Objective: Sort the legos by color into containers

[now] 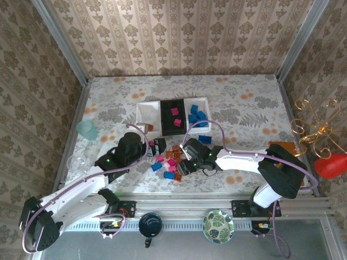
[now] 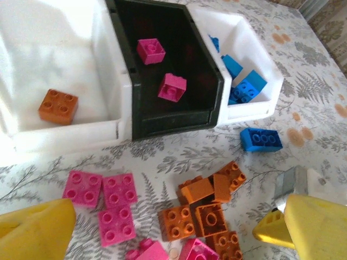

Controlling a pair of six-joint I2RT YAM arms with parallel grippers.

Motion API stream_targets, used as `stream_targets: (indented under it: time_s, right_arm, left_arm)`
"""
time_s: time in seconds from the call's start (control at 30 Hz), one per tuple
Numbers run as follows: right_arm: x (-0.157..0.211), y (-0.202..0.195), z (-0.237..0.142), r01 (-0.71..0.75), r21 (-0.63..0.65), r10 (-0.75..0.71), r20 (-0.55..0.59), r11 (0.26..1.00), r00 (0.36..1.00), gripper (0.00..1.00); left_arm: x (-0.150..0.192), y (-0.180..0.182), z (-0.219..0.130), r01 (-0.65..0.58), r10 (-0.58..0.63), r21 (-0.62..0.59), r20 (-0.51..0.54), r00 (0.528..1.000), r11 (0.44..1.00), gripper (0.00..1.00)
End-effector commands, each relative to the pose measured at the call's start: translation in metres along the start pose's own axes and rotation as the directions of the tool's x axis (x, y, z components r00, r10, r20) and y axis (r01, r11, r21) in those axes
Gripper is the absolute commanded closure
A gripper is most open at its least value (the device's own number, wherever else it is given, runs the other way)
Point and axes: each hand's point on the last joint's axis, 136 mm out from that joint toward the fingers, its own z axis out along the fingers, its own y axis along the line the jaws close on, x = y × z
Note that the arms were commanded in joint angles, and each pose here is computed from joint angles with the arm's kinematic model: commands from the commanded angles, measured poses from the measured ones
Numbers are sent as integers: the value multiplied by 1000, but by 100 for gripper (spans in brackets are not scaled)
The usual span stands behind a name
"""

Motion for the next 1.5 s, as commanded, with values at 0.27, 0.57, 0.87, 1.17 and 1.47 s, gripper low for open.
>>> stream_targets:
  time_s: [0.27, 0.57, 0.87, 1.17, 1.47]
  right_arm:
    - [35, -60, -19, -53, 279, 74, -67, 959, 995, 45]
    - [0, -27, -50, -12, 122, 2, 79, 992, 997, 26]
    - [21, -22, -12, -6, 113, 12, -52, 994, 999, 30]
    - [17, -29, -4, 29, 161, -19, -63, 987, 998, 50]
    - [-3, -25, 2, 66, 166, -60, -41, 984, 997, 66]
  left_arm:
    - [22, 30, -14, 24, -26, -103, -20, 999, 994, 0]
    - [22, 34, -18, 22, -25, -118, -18, 1000, 993, 0]
    - [27, 40, -17, 31, -34, -133, -22, 999, 991, 0]
    - [34, 50, -15, 43, -50, -163, -35, 998, 986, 0]
    - [37, 53, -18, 50, -56, -165, -34, 998, 985, 0]
